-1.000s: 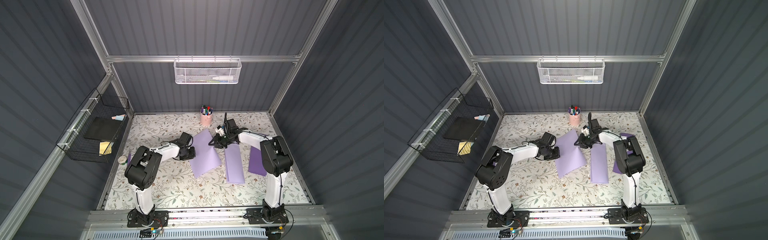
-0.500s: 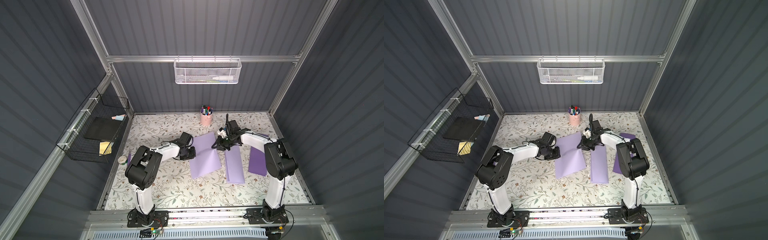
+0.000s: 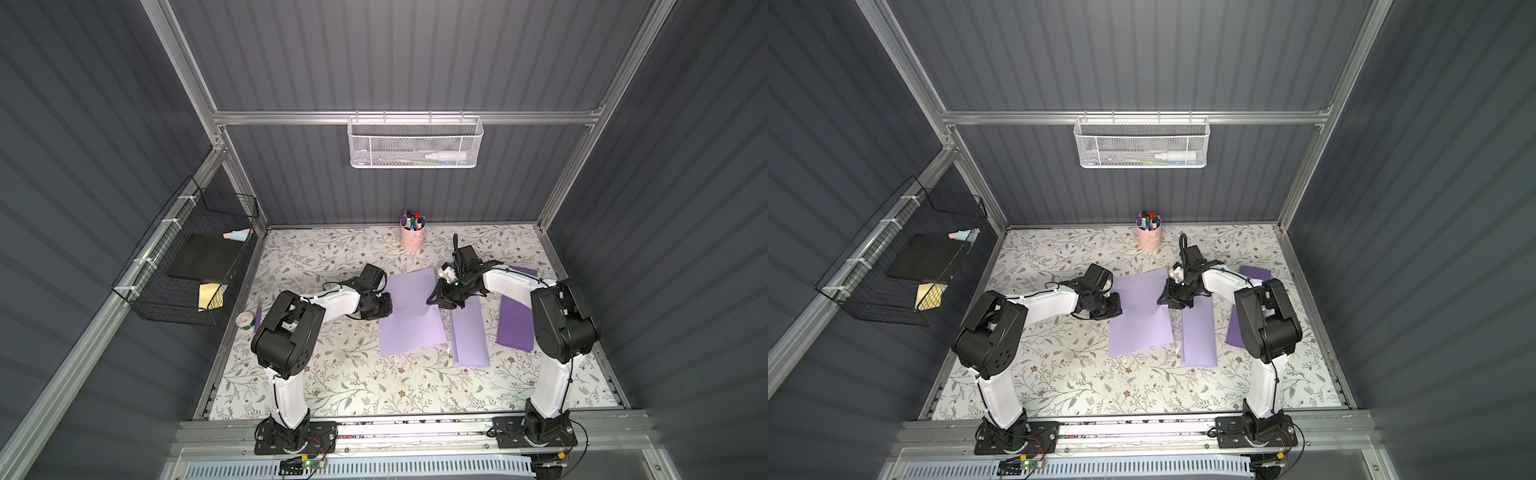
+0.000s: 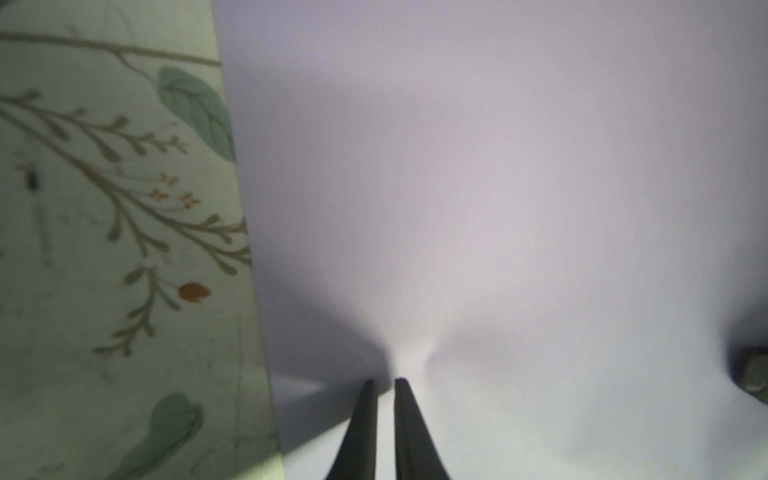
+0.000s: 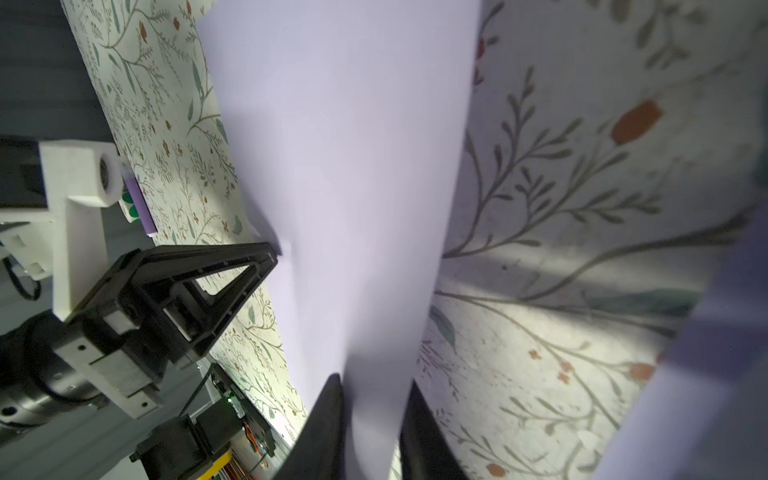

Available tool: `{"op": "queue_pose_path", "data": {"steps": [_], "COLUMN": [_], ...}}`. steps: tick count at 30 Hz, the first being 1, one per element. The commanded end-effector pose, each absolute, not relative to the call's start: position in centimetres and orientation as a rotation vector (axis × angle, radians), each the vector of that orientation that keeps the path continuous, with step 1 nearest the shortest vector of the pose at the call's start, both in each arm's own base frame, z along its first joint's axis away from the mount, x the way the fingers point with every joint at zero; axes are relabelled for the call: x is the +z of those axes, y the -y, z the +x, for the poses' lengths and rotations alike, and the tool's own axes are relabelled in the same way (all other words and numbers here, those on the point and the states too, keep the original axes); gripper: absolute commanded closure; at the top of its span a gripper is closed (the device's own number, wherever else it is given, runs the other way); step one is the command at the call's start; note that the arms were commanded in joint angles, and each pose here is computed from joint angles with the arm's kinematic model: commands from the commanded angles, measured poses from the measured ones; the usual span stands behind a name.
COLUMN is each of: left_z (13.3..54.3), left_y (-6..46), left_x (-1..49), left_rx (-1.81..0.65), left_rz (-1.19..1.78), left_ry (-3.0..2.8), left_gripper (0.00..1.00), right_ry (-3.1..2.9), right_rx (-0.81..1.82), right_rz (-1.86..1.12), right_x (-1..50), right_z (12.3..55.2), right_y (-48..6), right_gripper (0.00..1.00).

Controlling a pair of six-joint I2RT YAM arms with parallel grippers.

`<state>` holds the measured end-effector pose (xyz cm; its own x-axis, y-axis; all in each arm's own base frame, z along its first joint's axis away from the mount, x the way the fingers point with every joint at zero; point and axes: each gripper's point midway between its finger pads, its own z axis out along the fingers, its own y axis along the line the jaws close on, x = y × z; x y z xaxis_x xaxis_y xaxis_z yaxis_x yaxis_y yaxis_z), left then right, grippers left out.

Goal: Fold the rectangular paper in half along the long edge
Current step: Fold the paper at the center of the board.

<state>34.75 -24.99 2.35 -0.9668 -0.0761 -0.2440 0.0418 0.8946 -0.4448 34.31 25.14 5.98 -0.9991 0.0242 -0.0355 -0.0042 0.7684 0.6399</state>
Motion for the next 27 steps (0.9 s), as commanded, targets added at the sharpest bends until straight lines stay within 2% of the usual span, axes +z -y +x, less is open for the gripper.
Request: {"op": "queue_pose_path", "data": {"steps": [1, 4, 7, 22, 27], "left_z": [31.3, 31.3, 31.3, 31.0, 31.0], "left_y": [22.7, 22.7, 22.7, 22.6, 22.6], "left_x": [-2.3, -2.3, -2.4, -2.5, -2.5], "left_rx": [-0.513, -0.513, -0.514, -0.507, -0.505], "left_rz": [-0.032, -0.033, -0.035, -0.033, -0.033], "left_ry": [-2.994, -2.994, -2.997, -3.007, -3.008], "left_gripper": [0.86, 0.86, 0.86, 0.86, 0.86], "right_ry": [-2.906, -2.908, -2.904, -2.958, -2.957], "right_rx": [1.051, 1.033, 1.028, 1.046, 1.005], "right_rz": [-0.009, -0.013, -0.014, 0.023, 0.034], "right_x": [7.2, 7.6, 7.9, 4.5, 4.5], "right_z": [33.6, 33.2, 32.8, 33.1, 33.2], "right_y": [-24.7, -24.4, -24.1, -24.6, -24.2], "right_gripper": [0.75, 0.68, 0.67, 0.73, 0.80]}}
